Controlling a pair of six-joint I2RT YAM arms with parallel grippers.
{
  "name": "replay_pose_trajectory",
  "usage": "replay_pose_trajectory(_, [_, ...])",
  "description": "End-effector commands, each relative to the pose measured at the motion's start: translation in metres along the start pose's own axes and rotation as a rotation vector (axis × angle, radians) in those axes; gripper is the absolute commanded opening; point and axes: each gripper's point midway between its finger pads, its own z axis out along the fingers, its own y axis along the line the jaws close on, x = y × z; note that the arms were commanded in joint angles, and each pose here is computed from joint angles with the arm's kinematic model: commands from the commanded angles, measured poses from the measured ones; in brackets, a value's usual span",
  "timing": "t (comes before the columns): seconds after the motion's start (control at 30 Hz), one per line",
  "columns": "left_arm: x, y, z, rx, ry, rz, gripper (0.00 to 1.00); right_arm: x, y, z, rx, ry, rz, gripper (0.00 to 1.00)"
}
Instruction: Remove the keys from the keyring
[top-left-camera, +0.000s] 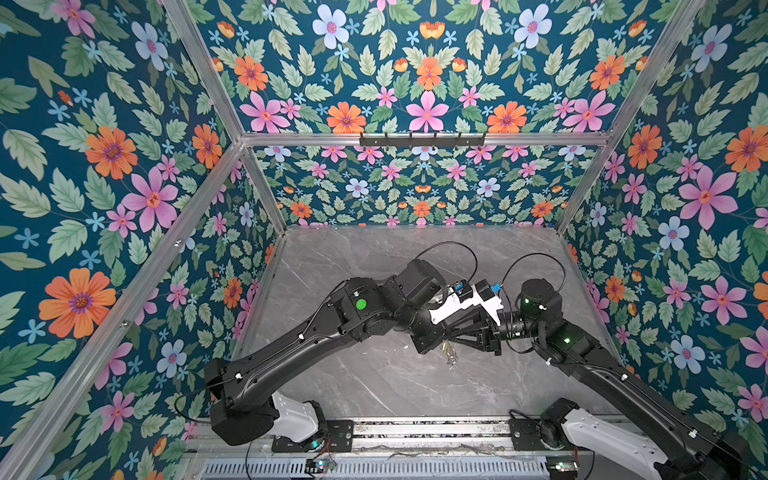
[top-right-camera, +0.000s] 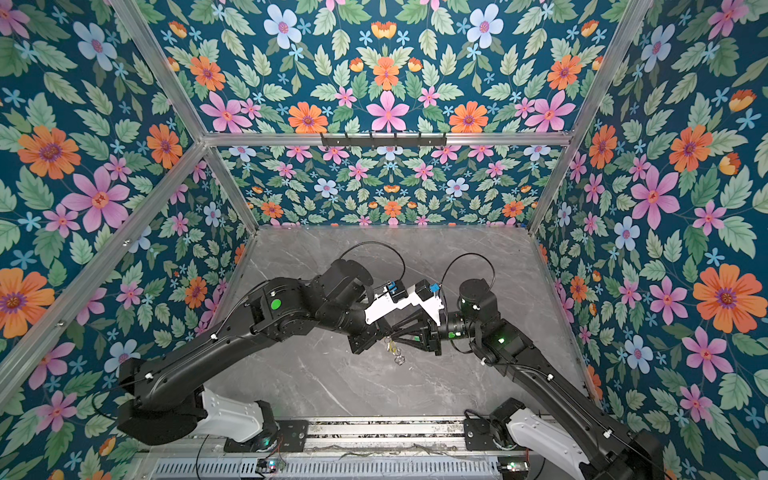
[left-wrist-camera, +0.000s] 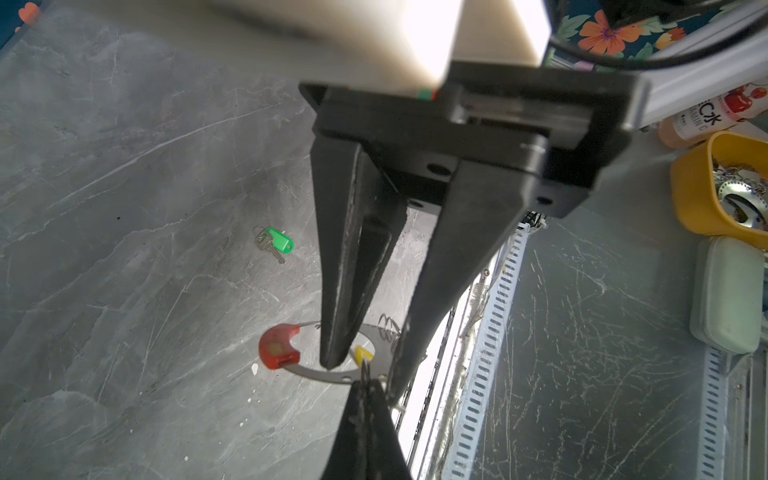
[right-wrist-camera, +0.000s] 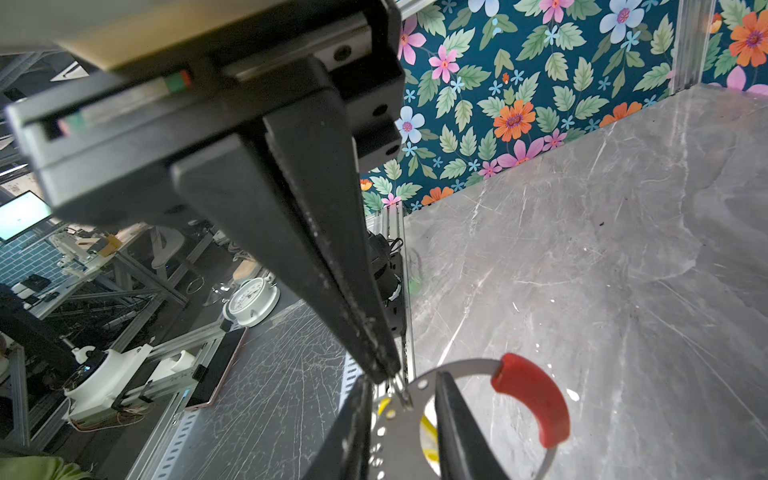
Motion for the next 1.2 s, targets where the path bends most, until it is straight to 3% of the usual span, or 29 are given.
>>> replay_pose_trajectory(0.0, [0.001, -0.001, 0.000, -0.001, 0.011, 0.004, 0.00, -0.004, 0.005, 0.000, -0.025, -0.013, -0.027, 0.24])
replay_pose_trajectory(0.33, [-0.006, 0.000, -0.001, -0.008, -0.005, 0.001, 0.00, -0.007, 0.008, 0.000, -0.049, -0.022, -0.032, 0.01])
replay_pose_trajectory(0.57, [-0.023, 0.007, -0.007, -0.052, -0.084, -0.034, 0.00, -0.014, 0.009, 0.000, -0.049, -0.059, -0.042, 0.00])
replay_pose_trajectory(0.6, [-0.029, 0.013, -0.011, -0.089, -0.116, -0.055, 0.00, -0.016, 0.008, 0.000, -0.041, -0.075, -0.045, 0.00])
replay_pose_trajectory(0.7, [-0.043, 0.022, -0.026, -0.146, -0.244, -0.095, 0.15, -0.026, 0.006, -0.002, -0.014, -0.133, -0.062, 0.00])
replay_pose_trajectory(0.8, [-0.055, 0.028, -0.047, -0.179, -0.428, -0.129, 0.21, -0.034, 0.003, -0.005, 0.025, -0.187, -0.078, 0.00])
replay_pose_trajectory(0.97, [-0.052, 0.019, -0.069, -0.110, -0.690, -0.157, 0.26, -0.045, 0.000, -0.013, 0.091, -0.262, -0.105, 0.00])
replay_pose_trajectory(1.17, [-0.034, 0.016, -0.076, -0.050, -0.864, -0.193, 0.32, -0.055, 0.002, -0.021, 0.125, -0.320, -0.125, 0.00])
